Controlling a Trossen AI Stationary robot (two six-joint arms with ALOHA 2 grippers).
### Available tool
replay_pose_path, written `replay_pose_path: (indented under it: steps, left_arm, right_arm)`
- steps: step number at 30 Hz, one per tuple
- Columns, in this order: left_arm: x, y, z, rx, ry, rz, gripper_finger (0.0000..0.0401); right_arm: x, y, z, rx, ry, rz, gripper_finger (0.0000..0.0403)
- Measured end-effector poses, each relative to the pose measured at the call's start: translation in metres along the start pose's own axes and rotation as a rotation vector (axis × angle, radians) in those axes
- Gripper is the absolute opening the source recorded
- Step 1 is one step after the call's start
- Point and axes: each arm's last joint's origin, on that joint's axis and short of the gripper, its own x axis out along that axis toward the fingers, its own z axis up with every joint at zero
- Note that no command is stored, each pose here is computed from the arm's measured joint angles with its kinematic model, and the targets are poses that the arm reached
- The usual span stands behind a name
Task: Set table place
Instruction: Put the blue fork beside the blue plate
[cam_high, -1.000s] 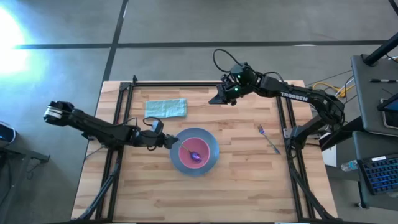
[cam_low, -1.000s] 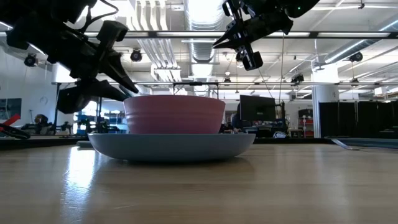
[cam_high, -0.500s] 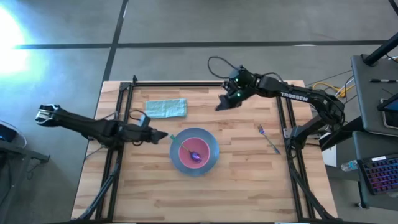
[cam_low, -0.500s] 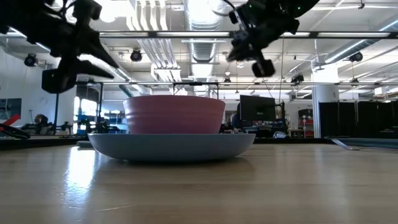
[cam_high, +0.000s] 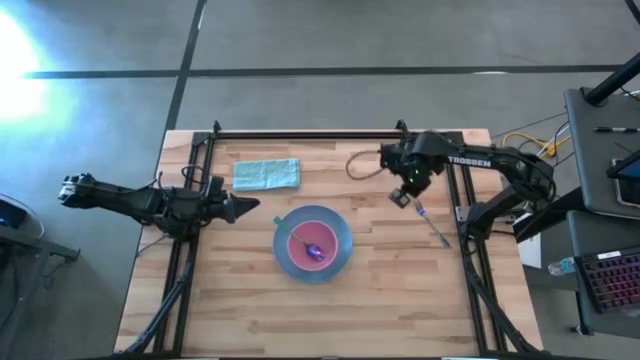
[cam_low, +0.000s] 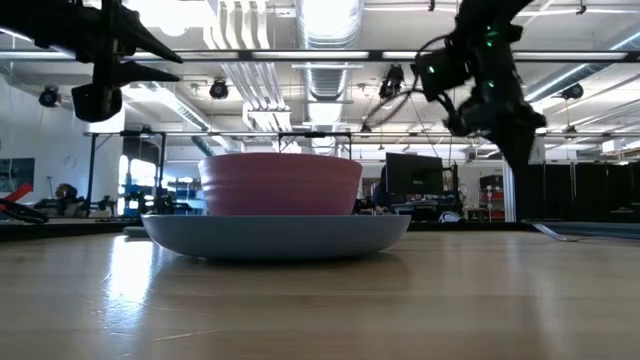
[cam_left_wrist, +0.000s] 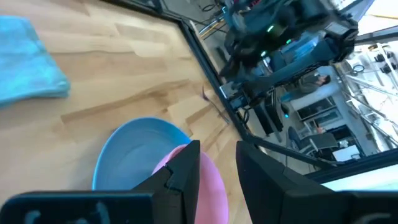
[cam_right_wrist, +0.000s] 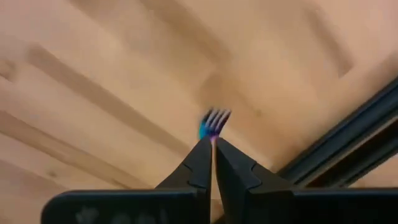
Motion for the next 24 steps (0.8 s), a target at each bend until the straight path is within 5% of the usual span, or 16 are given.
replay_pose_path:
  steps: [11, 17, 24]
  left_arm:
    - [0.0, 0.0, 0.0, 0.009, 0.0, 0.001, 0.0089]
    - [0.0, 0.001, 0.0, 0.009, -0.003, 0.004, 0.0089]
    - [0.0, 0.0, 0.001, 0.007, -0.004, 0.004, 0.0089]
  right_arm:
    - [0.074, 0.003, -0.048, 0.107, 0.295, -0.043, 0.0086]
    - [0.081, 0.015, -0.047, 0.107, 0.218, -0.002, 0.0143]
    - [0.085, 0.017, -0.043, 0.145, 0.135, -0.014, 0.0164]
